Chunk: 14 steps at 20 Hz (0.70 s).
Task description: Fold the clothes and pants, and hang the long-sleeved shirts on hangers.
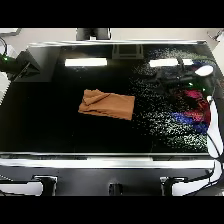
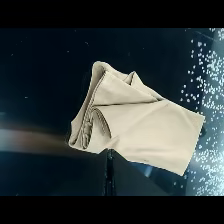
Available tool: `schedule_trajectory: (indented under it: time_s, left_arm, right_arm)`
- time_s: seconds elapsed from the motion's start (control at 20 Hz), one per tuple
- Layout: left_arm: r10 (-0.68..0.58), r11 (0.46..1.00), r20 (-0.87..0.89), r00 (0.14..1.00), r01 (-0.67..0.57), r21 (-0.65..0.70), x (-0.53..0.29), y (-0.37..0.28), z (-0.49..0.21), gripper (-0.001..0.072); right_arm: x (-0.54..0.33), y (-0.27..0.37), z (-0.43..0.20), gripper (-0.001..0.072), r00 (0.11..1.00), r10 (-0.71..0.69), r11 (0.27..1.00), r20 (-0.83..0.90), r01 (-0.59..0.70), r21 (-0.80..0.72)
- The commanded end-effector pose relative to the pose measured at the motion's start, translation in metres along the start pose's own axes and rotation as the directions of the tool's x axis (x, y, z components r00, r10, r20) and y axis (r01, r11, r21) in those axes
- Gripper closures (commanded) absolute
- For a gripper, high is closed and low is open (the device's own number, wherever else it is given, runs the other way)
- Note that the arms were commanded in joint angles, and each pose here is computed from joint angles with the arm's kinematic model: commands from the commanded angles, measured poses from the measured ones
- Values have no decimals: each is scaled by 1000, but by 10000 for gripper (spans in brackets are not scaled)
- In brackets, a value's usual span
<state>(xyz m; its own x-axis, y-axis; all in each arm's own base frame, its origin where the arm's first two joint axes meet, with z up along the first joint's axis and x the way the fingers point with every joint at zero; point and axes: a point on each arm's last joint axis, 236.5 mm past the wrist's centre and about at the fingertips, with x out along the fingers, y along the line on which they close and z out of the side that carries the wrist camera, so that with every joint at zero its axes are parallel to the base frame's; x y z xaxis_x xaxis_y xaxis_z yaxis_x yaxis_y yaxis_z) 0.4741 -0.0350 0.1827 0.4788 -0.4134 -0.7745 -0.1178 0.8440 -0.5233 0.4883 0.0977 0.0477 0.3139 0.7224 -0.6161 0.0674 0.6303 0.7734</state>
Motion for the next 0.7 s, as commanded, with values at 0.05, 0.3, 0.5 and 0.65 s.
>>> schedule_trajectory:
  time_s: [0.05,0.3,0.5,0.65]
  left_arm:
    - [1,1000,-2,1000,-1,25,0,1,0,689]
    - [1,1000,-2,1000,-1,24,0,1,0,689]
    - [1,1000,-2,1000,-1,24,0,1,0,690]
    - [1,1000,-2,1000,-1,24,0,1,0,690]
  right_arm:
    - [23,-44,-40,23,982,93,994,-167,-83,65]
    - [79,-52,-59,25,964,140,988,-227,-122,95]
    - [117,-47,-73,26,960,110,994,-257,-100,52]
    - [135,-44,-79,42,961,91,996,-262,-85,34]
